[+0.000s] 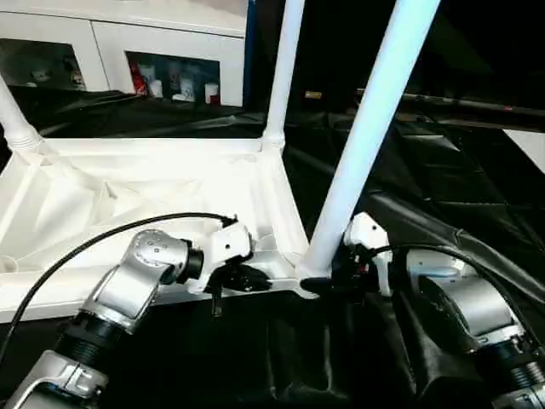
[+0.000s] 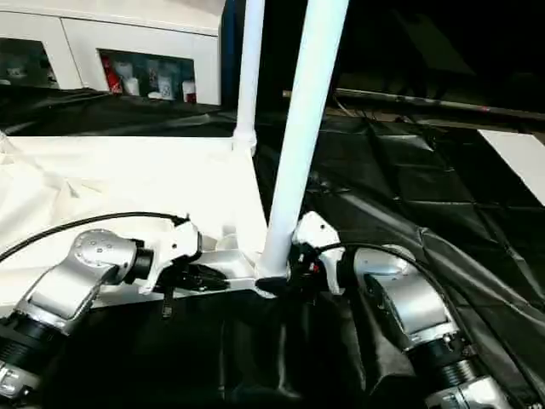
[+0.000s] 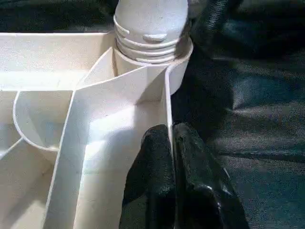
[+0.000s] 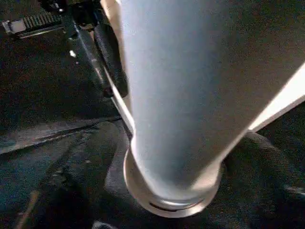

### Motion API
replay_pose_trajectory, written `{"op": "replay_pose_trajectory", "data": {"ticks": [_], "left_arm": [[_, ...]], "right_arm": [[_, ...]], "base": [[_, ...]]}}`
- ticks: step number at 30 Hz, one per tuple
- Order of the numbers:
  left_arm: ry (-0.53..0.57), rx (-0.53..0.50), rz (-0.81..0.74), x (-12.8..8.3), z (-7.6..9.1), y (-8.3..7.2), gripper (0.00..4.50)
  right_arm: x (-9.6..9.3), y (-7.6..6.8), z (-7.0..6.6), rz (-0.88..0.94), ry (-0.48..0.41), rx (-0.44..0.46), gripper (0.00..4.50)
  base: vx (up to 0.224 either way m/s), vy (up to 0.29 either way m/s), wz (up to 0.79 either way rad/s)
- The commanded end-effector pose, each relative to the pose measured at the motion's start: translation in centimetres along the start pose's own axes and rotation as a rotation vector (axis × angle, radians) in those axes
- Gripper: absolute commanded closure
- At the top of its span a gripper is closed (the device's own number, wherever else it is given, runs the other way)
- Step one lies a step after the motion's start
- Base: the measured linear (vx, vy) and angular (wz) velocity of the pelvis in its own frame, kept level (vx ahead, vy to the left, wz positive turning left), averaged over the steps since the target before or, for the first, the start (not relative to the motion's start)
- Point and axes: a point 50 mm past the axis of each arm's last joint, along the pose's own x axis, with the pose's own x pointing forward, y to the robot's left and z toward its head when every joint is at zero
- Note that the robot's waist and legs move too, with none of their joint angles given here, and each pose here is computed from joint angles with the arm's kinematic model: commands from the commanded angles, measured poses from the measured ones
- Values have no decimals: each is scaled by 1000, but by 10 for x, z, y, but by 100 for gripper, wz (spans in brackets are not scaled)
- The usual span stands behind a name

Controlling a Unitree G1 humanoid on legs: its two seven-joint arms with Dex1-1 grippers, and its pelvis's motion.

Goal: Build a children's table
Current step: Rotate leg to tighten

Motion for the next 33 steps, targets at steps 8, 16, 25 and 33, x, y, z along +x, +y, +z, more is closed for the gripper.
{"op": "replay_pose_trajectory", "data": {"ticks": [8,16,25,33], "left_arm": [[-60,17,-9,4,7,-3,450],[-56,-9,45,9,6,2,450],[-16,-173,341,42,11,27,450],[-55,-167,307,83,42,26,450]], "right_arm": [[13,7,-4,57,43,-21,187],[19,9,-11,6,19,17,199],[62,-8,-17,-426,-32,280,201],[97,-18,4,-577,-59,363,201]], "base": [[0,0,0],[0,0,0],[-7,3,-1],[-33,17,-5]]}}
